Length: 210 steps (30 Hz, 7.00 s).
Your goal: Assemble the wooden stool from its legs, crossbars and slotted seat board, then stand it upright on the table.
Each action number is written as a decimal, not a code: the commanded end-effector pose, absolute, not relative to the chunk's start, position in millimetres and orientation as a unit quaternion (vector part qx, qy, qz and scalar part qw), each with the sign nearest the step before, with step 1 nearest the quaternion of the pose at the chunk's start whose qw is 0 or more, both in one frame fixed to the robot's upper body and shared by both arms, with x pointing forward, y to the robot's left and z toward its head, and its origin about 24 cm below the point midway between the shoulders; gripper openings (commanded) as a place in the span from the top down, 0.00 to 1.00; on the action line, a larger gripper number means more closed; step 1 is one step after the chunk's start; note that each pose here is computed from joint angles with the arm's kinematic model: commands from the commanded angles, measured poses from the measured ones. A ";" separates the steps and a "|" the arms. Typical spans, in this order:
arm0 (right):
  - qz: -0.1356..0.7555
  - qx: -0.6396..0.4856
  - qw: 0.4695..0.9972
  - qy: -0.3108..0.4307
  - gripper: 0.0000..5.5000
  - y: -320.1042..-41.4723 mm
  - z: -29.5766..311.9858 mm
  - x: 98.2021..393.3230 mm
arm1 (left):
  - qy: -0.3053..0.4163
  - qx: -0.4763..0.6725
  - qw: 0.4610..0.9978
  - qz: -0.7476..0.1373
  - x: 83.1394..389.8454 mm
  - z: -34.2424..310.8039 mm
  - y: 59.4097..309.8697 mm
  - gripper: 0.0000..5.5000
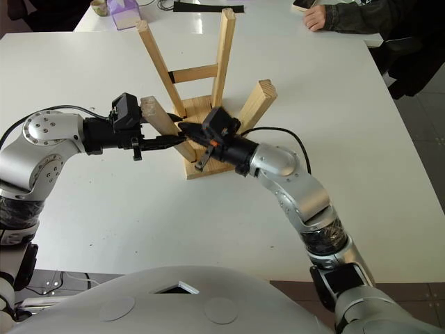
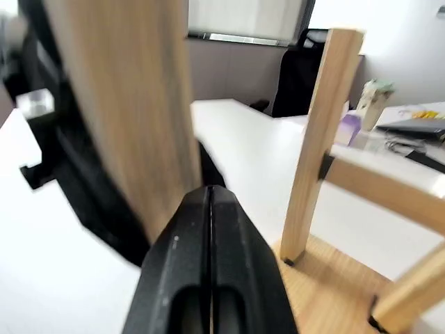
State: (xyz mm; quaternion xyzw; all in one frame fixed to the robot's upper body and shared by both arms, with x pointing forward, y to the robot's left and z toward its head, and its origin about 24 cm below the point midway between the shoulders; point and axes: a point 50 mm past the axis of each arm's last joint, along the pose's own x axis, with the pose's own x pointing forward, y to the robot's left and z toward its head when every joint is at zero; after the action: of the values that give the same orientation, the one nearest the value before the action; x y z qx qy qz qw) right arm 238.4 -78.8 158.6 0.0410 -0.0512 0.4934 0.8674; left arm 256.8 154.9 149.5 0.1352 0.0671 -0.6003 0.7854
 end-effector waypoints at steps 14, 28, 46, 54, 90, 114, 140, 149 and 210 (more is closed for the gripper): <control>0.073 -0.251 0.965 -0.034 0.70 -248.6 161.5 295.7 | 0.160 0.147 0.785 -0.580 254.1 120.3 163.3 0.63; 0.387 -0.107 0.914 -0.055 0.33 -89.7 165.3 244.9 | 0.156 0.151 0.753 -0.621 250.3 118.3 138.3 0.63; 0.363 -0.123 0.920 -0.078 0.29 -100.5 175.0 250.8 | 0.169 0.140 0.773 -0.595 247.1 109.0 148.7 0.63; 0.365 -0.130 0.920 -0.057 0.29 -89.1 181.0 253.3 | 0.153 0.125 0.761 -0.618 242.5 113.2 127.8 0.63; 0.251 -0.337 0.891 0.170 0.29 -251.8 78.6 220.3 | 0.209 0.059 0.835 -0.505 193.3 96.6 222.0 0.36; 0.452 -0.272 0.804 0.273 0.51 -202.5 38.9 192.7 | 0.073 0.234 0.925 -0.292 339.6 41.4 215.2 0.52; 0.353 -0.445 0.802 0.187 0.51 -230.9 23.9 270.0 | 0.177 0.212 0.846 -0.455 227.8 17.0 225.4 0.52; 0.408 -0.350 0.819 0.200 0.51 -217.8 41.0 214.6 | 0.094 0.288 0.914 -0.271 320.8 59.0 253.1 0.52; 0.410 -0.305 0.836 0.200 0.51 -186.5 18.3 161.0 | 0.162 0.267 0.824 -0.474 180.8 -15.9 235.9 0.52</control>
State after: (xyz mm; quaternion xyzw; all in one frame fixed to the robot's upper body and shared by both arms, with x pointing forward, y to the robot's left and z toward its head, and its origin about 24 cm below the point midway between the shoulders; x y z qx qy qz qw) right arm 163.6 -200.1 32.9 -0.3121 0.1810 0.3902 0.8471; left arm 201.3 243.2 14.6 0.2726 0.0885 -0.4370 0.8526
